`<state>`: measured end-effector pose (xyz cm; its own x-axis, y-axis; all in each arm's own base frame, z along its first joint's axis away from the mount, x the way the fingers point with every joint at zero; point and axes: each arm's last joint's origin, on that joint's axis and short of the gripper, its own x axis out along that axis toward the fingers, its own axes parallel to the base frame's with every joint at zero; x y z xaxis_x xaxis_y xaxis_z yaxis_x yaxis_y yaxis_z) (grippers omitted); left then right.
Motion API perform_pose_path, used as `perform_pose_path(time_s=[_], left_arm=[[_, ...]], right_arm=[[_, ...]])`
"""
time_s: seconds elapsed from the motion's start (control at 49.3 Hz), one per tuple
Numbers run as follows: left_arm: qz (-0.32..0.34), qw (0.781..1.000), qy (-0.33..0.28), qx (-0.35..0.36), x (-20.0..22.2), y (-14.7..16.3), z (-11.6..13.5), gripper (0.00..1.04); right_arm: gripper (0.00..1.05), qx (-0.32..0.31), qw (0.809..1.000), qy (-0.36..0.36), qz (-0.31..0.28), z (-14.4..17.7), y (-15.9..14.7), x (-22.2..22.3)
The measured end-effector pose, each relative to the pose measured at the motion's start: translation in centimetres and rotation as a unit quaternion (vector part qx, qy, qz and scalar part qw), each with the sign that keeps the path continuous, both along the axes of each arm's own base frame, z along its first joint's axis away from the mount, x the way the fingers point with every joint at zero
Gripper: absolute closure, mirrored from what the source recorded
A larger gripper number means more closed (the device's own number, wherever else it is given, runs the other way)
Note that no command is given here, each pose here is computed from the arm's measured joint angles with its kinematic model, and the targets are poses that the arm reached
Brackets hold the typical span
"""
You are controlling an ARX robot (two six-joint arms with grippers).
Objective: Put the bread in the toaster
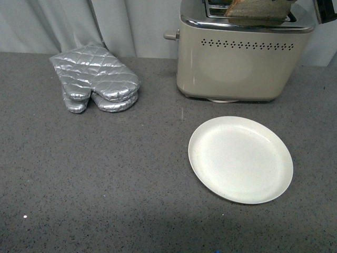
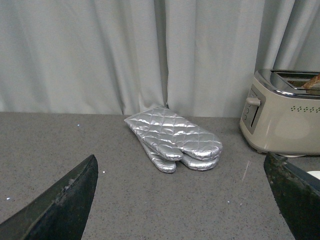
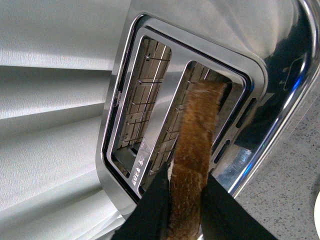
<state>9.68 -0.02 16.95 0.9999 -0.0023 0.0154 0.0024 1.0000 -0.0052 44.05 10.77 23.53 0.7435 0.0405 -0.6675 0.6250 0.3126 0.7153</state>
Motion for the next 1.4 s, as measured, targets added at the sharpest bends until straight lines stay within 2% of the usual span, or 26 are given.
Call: perform_pose_path(time_s=[0.142,0.284,0.386,0.467,0.568,0.609,0.67,0.771,0.792,0.812,0.893,1.096,1.238,1.401], left_arm=[[0.000,1.000,0.000,0.000,0.0,0.0,0.0,0.07],[0.000,1.000,0.000,0.000,0.0,0.0,0.0,0.07],[0.000,1.000,0.000,0.000,0.0,0.0,0.0,0.07],[0.000,1.000,0.000,0.000,0.0,0.0,0.0,0.07],[0.000,1.000,0.000,0.000,0.0,0.0,0.0,0.07],[0.000,1.000,0.000,0.000,0.0,0.0,0.0,0.07],[0.000,1.000,0.000,0.000,0.0,0.0,0.0,0.07],[0.000,1.000,0.000,0.000,0.0,0.0,0.0,0.07],[0.000,1.000,0.000,0.000,0.0,0.0,0.0,0.07],[0.000,1.000,0.000,0.000,0.0,0.0,0.0,0.07],[0.000,1.000,0.000,0.000,0.0,0.0,0.0,0.07],[0.000,1.000,0.000,0.000,0.0,0.0,0.0,0.07],[0.000,1.000,0.000,0.000,0.0,0.0,0.0,0.07],[0.000,1.000,0.000,0.000,0.0,0.0,0.0,0.07]], right_arm=[[0.66,-0.051,0.998,-0.039,0.025,0.8,0.1,-0.1],[0.45,-0.150,0.981,-0.090,0.081,2.4,0.3,-1.6],[0.24,-0.263,0.941,-0.157,0.141,4.3,0.7,-4.3],[0.08,-0.344,0.893,-0.220,0.188,5.5,1.0,-7.5],[0.10,-0.428,0.840,-0.253,0.220,5.6,1.1,-10.7],[0.10,-0.449,0.825,-0.260,0.224,5.4,1.0,-11.8],[0.10,-0.490,0.794,-0.265,0.243,4.7,0.6,-13.9],[0.10,-0.557,0.748,-0.272,0.237,3.3,-0.9,-17.6],[0.10,-0.569,0.740,-0.277,0.229,3.0,-1.4,-18.6],[0.11,-0.569,0.740,-0.280,0.224,2.9,-1.6,-19.0],[0.27,-0.561,0.743,-0.304,0.203,2.0,-3.6,-21.9],[0.72,-0.557,0.750,-0.294,0.204,-2.0,-7.0,-25.6],[1.02,-0.557,0.749,-0.300,0.198,-3.1,-8.2,-27.2],[1.04,-0.556,0.750,-0.297,0.199,-4.5,-9.2,-28.8]])
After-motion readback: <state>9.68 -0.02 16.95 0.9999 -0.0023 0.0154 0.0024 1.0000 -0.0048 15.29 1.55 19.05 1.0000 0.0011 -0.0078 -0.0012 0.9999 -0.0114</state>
